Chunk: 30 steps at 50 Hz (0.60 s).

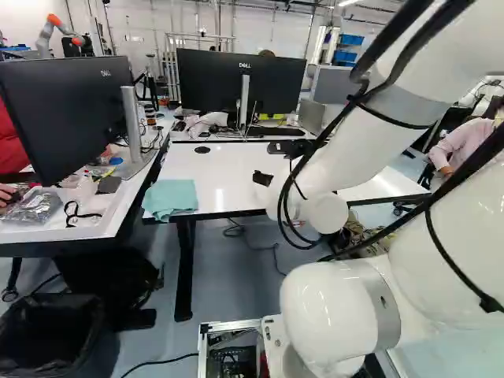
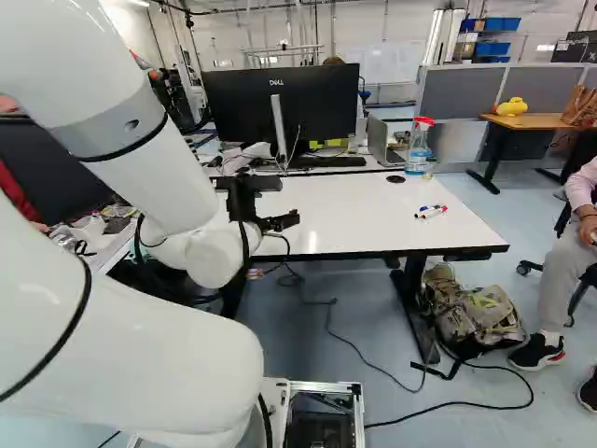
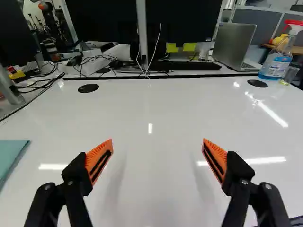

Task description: Clean the table with the green towel

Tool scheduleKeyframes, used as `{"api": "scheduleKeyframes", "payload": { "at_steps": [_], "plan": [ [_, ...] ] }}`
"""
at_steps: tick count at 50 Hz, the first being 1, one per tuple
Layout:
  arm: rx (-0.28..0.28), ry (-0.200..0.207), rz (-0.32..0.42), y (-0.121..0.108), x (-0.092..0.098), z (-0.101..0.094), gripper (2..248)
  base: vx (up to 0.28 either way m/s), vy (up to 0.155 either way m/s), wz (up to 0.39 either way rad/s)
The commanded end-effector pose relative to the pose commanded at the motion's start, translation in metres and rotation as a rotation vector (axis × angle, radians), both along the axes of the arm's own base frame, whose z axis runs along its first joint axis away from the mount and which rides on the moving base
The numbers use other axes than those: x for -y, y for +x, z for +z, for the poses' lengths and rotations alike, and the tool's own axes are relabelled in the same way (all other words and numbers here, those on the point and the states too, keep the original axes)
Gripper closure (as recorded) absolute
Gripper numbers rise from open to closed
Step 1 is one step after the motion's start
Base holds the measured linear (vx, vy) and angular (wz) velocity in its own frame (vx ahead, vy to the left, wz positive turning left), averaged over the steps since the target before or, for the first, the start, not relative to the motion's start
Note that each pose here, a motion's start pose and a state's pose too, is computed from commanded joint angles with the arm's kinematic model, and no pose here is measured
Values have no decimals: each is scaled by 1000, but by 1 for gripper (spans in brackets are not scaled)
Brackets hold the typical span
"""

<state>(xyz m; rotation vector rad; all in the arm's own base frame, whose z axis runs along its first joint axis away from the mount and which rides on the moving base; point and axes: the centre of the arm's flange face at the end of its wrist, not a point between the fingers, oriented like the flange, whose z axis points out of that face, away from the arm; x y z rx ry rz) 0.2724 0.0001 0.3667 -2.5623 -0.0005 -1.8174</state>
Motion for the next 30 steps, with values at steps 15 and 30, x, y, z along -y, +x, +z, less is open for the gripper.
{"api": "scheduleKeyframes", "payload": {
  "at_steps": [15, 30],
  "plan": [
    [5, 0, 0, -2, 0, -1, 3, 0, 0, 0],
    [5, 0, 0, -2, 0, -1, 3, 0, 0, 0]
  ]
}}
